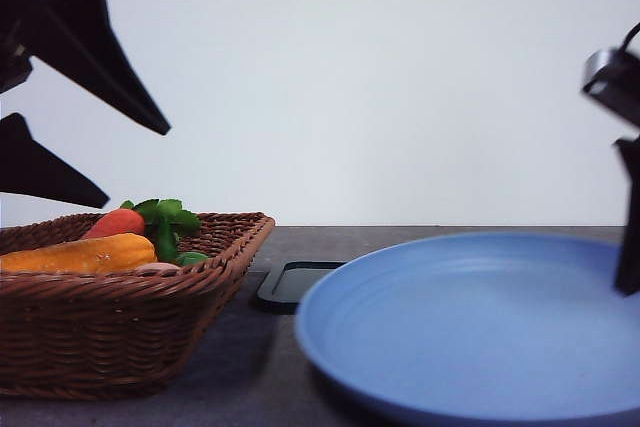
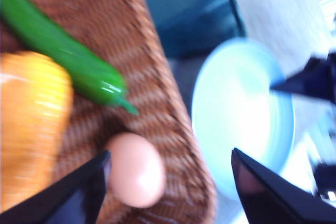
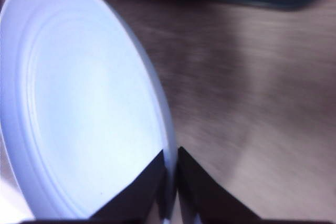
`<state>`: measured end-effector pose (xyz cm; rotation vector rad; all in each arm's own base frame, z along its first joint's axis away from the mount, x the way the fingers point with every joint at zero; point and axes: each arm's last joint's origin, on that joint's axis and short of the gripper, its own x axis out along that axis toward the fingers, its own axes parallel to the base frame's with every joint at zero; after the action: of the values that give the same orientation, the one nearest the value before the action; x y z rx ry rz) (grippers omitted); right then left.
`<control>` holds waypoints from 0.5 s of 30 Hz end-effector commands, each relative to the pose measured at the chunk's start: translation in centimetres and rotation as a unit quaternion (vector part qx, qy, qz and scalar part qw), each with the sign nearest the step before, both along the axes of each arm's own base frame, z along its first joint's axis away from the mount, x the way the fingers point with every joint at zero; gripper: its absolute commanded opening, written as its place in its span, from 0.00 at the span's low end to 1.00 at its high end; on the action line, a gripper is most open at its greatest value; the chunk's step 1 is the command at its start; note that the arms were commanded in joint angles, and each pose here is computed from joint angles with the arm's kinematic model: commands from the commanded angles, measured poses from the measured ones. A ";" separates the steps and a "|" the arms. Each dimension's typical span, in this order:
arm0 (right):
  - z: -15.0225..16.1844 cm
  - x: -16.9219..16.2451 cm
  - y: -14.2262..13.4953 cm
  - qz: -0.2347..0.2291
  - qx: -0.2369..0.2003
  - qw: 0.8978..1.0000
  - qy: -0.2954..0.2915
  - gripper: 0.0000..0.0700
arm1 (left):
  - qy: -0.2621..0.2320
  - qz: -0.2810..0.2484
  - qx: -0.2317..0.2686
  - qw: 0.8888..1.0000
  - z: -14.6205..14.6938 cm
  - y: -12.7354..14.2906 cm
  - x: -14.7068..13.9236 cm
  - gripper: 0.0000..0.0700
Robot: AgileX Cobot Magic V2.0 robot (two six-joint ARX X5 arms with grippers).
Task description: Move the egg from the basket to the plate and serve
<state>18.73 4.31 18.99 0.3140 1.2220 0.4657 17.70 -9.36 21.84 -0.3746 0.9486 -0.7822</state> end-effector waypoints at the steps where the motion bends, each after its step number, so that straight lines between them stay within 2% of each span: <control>1: 0.7 -0.3 -0.3 -0.007 0.000 1.000 -0.017 0.00 | -0.004 -0.006 0.006 1.000 0.4 -0.7 0.2 0.65; 8: 3.0 -1.9 -1.6 -0.040 0.006 0.996 -0.079 0.00 | 0.002 -0.007 0.065 0.998 -0.7 -2.5 0.1 0.63; 15: 3.8 -2.9 -2.2 -0.056 0.006 0.993 -0.099 0.00 | 0.017 -0.004 0.107 0.994 -2.6 -3.1 1.0 0.63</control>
<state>15.78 2.09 22.73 0.3357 1.0106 0.3939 18.31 -12.10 19.05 -0.2191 1.0762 -0.6577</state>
